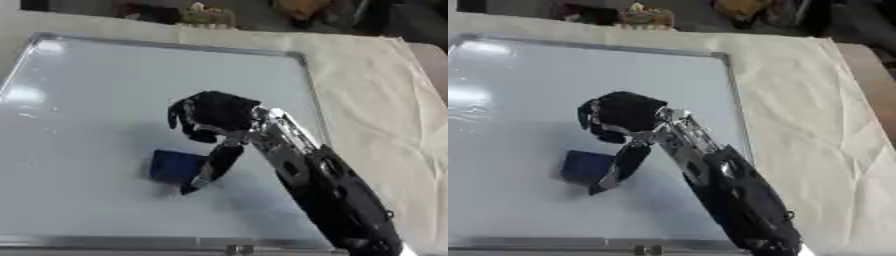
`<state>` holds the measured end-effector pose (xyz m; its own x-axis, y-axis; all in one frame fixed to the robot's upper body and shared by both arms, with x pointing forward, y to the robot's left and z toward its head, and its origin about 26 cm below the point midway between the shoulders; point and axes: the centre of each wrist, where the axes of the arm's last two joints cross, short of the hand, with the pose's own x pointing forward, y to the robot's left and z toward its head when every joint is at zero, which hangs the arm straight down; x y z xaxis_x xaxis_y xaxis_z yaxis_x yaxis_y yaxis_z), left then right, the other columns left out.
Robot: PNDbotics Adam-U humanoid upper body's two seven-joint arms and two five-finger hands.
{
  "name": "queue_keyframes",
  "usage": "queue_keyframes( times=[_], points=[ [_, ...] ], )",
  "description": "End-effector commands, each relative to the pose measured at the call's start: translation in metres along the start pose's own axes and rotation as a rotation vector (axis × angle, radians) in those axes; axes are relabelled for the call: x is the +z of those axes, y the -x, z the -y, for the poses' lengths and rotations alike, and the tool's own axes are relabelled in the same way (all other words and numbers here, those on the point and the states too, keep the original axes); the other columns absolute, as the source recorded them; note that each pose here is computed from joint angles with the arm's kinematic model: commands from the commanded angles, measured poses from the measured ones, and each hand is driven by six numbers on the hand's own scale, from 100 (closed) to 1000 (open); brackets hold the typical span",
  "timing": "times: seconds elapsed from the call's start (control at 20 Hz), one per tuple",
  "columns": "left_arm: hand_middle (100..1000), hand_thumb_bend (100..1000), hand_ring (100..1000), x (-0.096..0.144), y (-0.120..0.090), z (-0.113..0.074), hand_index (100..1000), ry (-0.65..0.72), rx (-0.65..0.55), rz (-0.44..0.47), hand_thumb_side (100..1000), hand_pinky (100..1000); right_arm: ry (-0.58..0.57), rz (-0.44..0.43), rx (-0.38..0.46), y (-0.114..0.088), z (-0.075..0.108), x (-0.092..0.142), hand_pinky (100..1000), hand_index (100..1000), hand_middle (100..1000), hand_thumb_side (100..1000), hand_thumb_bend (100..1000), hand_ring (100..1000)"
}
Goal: Wipe the whiteboard clean with a brush.
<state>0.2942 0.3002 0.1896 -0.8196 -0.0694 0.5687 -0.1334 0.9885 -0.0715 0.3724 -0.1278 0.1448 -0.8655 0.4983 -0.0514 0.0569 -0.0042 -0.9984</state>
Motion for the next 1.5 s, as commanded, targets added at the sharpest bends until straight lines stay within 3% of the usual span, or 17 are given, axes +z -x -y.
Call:
queue_keyframes(
  times=[0.05,0.85,1.5],
  points=[
    [449,100,412,-0.008,-0.008,-0.001,502,0.019,-0.011,0.035,868,337,0.007,-0.021,0.014,0.002,0.004,-0.001,612,100,626,587,717,627],
    [449,100,412,-0.009,-0.008,0.001,500,0.022,-0.005,0.036,870,336,-0.057,-0.041,0.001,0.008,-0.013,-0.002,567,100,553,480,730,571],
    [450,100,410,-0.009,-0.008,0.001,500,0.022,-0.003,0.035,872,337,-0.034,-0.016,-0.035,0.01,-0.018,-0.002,532,100,494,447,620,510]
  ],
)
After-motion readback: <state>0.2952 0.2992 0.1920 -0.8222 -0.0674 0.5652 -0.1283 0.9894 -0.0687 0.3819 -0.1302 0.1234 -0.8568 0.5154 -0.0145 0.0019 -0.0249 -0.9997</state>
